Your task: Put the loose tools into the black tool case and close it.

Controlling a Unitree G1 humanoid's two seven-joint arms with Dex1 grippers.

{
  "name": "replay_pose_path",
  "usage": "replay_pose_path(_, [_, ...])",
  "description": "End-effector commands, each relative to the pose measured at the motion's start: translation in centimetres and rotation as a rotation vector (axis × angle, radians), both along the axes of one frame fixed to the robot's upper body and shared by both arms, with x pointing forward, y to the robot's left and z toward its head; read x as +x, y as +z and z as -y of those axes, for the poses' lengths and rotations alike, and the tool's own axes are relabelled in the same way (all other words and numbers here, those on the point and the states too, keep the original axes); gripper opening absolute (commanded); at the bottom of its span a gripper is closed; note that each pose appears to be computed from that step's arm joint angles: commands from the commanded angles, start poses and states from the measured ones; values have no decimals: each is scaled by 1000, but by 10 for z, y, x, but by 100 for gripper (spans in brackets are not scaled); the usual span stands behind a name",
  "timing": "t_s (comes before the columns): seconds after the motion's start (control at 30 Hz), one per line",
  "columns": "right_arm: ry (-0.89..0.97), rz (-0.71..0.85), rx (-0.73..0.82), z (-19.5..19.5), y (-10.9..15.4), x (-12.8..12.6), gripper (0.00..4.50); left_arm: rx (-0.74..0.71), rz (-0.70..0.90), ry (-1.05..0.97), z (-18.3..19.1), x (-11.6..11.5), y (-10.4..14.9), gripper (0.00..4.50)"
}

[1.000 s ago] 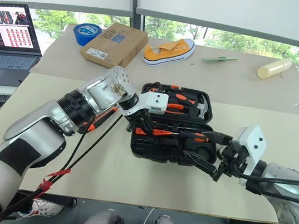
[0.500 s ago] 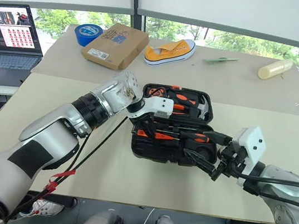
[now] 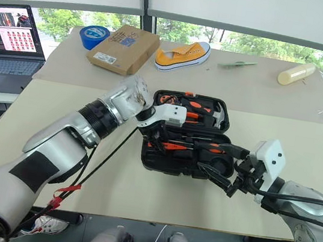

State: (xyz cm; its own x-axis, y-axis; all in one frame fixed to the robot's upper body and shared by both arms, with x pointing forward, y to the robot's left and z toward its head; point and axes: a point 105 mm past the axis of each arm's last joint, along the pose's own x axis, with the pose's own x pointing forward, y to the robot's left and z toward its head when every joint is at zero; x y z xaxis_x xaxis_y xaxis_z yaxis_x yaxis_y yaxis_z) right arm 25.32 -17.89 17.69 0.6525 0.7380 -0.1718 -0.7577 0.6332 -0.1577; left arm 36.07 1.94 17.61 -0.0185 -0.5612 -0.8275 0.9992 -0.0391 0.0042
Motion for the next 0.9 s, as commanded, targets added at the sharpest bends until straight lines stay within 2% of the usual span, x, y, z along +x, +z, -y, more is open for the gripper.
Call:
replay_pose_path(0.03, [10, 56, -4, -2, 11, -3, 450, -174, 70, -72, 0, -7, 43, 383])
replay_pose_path(0.17, [7, 52, -7, 0, 11, -3, 450, -330, 103, -37, -10, -3, 45, 244])
replay_pose_path(0.33, [-2, 50, -15, 3, 13, 0, 450, -573, 145, 4, -18, -6, 24, 68])
replay_pose_path(0.37, [-4, 49, -17, 4, 13, 1, 450, -619, 144, 9, -17, -9, 17, 15])
replay_pose_path(0.4, [-4, 49, -19, 4, 13, 2, 450, -648, 141, 9, -17, -13, 11, 2])
replay_pose_path(0.53, [-2, 43, -24, 4, 12, 3, 450, -649, 219, 40, -14, -13, -14, 2])
replay_pose_path(0.9, [-4, 34, -22, 5, 12, 6, 450, -643, 236, 80, 2, -6, -38, 2])
